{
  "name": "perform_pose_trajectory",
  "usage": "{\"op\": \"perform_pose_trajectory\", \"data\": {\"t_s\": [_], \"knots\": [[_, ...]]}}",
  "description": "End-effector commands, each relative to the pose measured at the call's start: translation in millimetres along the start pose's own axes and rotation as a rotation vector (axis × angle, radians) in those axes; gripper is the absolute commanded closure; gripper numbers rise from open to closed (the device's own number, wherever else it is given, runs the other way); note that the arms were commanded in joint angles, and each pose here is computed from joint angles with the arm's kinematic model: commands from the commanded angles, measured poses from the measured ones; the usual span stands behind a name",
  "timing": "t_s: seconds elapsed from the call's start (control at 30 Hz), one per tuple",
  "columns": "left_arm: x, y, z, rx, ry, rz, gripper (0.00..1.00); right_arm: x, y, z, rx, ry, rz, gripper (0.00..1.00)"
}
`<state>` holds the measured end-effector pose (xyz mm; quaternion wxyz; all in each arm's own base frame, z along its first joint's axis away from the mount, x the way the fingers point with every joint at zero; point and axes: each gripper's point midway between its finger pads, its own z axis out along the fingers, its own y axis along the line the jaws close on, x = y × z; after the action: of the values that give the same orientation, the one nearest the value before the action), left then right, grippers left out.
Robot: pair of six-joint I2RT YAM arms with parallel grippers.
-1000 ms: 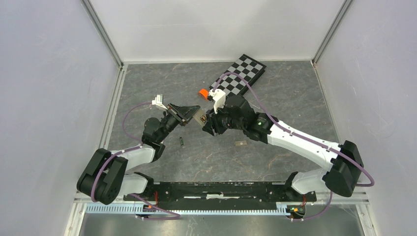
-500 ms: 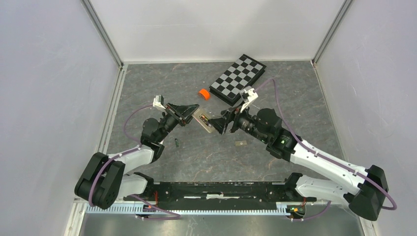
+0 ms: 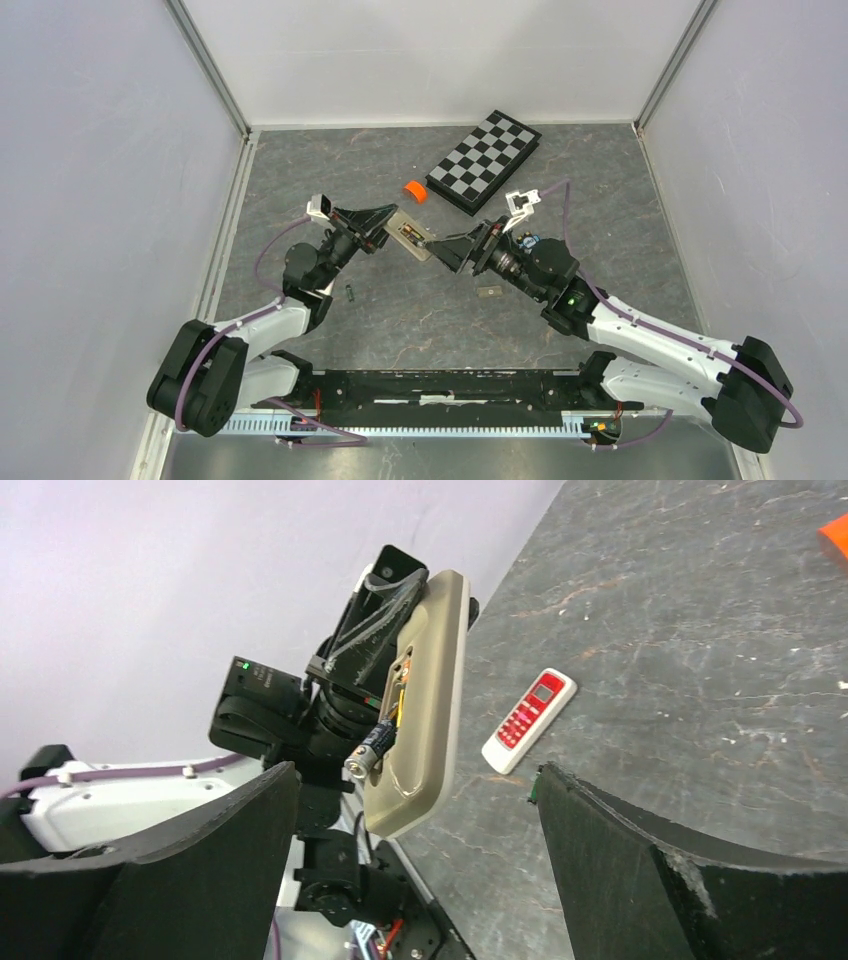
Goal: Load the batteries into the remote control
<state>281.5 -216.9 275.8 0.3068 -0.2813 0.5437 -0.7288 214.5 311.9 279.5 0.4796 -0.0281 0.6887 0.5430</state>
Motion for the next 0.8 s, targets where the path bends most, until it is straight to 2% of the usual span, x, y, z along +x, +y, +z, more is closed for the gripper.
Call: {"op": "perform_pose_trajectory", "data": {"t_s": [0.0,0.27,0.37,0.57,0.67,0.77], "knots": [[3,-40,1,0.122,0.006,-0.057,0.98,-14,15,3,-0.05,-0.053,0.094,0.09],[1,-38,1,0.118,-0.006,-0.051,0.98,-10,16,16,-0.056,-0.021,0.114,0.22],[2,-37,2,0.115,-0.002,-0.045,0.98,-8,13,21,-0.045,-0.002,0.121,0.31],[2,-35,2,0.11,0.0,-0.04,0.98,-3,6,27,-0.012,0.031,0.125,0.37],[2,-34,3,0.108,-0.001,-0.04,0.98,-2,4,26,-0.007,0.038,0.121,0.37],[1,-33,3,0.108,-0.004,-0.038,0.98,-7,8,17,-0.049,0.0,0.085,0.29]]}}
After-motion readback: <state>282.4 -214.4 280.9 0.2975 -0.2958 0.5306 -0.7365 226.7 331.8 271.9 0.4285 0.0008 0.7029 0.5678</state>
